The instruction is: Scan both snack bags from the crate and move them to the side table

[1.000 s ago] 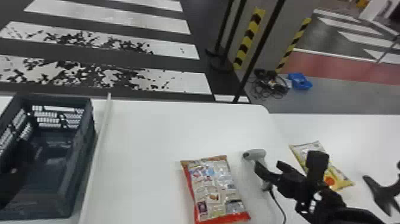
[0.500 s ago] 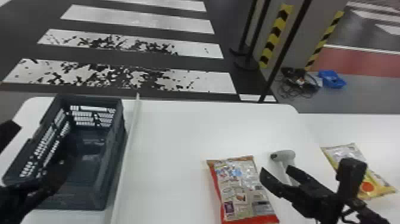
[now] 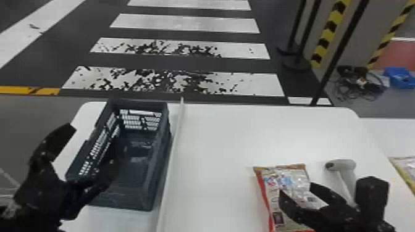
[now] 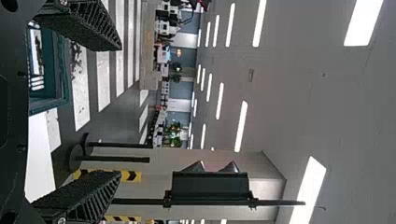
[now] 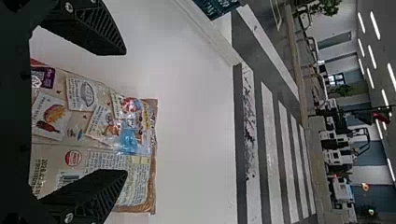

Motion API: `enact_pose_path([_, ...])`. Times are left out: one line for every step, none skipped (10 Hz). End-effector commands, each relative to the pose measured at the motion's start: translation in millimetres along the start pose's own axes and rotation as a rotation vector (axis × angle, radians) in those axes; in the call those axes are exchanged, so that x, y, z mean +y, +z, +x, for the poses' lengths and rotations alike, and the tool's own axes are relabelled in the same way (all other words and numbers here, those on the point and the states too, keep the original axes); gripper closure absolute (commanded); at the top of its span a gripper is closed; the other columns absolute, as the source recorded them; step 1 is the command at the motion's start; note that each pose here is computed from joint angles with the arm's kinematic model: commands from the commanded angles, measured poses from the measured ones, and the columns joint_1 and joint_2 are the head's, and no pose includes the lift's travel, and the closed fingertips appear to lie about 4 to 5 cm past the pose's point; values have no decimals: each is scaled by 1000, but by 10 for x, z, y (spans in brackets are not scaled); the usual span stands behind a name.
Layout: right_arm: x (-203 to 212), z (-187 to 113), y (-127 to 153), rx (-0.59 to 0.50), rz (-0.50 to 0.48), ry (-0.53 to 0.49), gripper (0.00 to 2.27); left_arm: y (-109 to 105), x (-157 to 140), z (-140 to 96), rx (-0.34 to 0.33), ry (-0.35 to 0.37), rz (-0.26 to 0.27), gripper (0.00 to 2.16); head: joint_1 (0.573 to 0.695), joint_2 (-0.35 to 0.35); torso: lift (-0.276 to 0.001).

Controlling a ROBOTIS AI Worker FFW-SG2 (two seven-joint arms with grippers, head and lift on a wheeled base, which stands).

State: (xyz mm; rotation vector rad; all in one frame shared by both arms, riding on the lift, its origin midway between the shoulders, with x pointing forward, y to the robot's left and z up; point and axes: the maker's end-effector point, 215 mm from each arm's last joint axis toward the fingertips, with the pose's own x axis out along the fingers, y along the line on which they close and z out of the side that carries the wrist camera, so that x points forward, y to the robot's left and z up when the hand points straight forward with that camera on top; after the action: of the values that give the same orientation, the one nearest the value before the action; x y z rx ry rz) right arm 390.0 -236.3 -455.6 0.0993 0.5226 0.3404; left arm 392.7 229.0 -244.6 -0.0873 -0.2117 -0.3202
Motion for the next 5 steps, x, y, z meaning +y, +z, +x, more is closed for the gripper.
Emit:
enact_pose_path([-108, 142, -126, 17, -7, -7, 90, -5, 47, 12, -4, 17, 1, 39, 695, -14, -95])
enact_pose_path([-227, 218, -195, 27, -8, -13, 90, -21, 77, 7, -1, 30, 2, 39, 695, -8, -95])
enact_pose_path([-315, 286, -258, 33, -7, -11, 90, -23, 111, 6, 0, 48, 7, 39, 695, -10, -95])
enact_pose_path([-360, 333, -300, 32, -6, 0, 93, -26, 105, 12, 1, 49, 13, 39, 695, -14, -95])
enact_pose_path([-377, 364, -361, 37, -1, 14, 191, -21, 123, 13, 0, 62, 14, 39, 695, -19, -95])
